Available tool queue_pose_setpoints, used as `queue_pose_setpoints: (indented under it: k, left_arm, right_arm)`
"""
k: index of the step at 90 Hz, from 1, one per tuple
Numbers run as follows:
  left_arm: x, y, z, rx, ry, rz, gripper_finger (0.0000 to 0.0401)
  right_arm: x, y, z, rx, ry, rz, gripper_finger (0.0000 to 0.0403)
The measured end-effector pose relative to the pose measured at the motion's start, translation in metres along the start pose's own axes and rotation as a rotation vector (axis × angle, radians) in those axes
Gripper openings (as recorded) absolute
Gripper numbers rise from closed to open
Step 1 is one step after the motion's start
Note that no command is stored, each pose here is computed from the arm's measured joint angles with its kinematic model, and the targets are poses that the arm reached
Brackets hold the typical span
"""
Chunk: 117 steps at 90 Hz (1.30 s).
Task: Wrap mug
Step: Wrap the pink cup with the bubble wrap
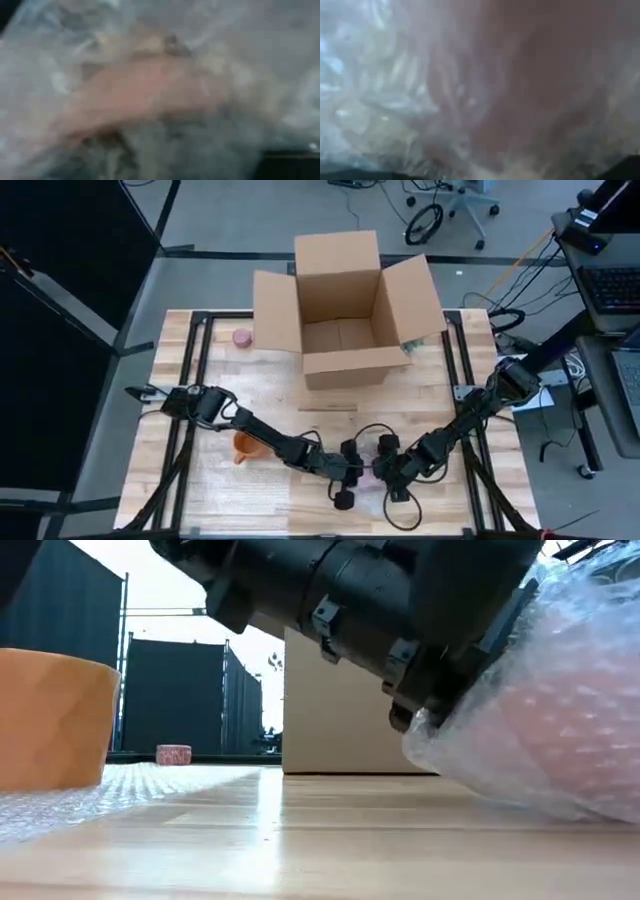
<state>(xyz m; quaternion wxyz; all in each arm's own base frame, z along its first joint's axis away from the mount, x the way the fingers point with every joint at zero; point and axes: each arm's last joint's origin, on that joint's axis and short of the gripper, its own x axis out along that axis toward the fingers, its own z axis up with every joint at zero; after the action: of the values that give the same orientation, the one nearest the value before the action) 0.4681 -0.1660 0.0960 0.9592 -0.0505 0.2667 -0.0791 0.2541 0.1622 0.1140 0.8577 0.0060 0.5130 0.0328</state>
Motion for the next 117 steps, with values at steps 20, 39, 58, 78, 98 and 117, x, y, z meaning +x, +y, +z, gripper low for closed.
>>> queue_pose_setpoints:
  k: [20,39,58,78,98,117]
  left_arm:
    - [-0.014,-0.005,0.017,0.033,0.13,0.029,0.0]
    - [-0.054,-0.01,0.045,-0.031,0.299,0.082,0.0]
    - [-0.086,-0.015,0.065,-0.139,0.444,0.053,0.0001]
    - [-0.095,-0.011,0.052,-0.212,0.621,0.085,0.0001]
    - [-0.096,-0.01,0.049,-0.229,0.649,0.102,0.0]
    - [-0.094,-0.009,0.053,-0.226,0.618,0.101,0.0]
  right_arm:
    - [-0.001,0.001,0.003,0.046,-0.024,0.009,0.0215]
    - [-0.004,0.003,0.015,0.125,-0.149,0.007,0.0214]
    - [-0.003,-0.005,0.035,0.111,-0.274,0.066,0.0214]
    - [0.015,-0.021,0.041,0.137,-0.272,0.057,0.0214]
    - [0.016,-0.028,0.035,0.146,-0.148,0.094,0.0214]
    - [-0.029,-0.031,0.027,0.153,-0.045,0.089,0.0215]
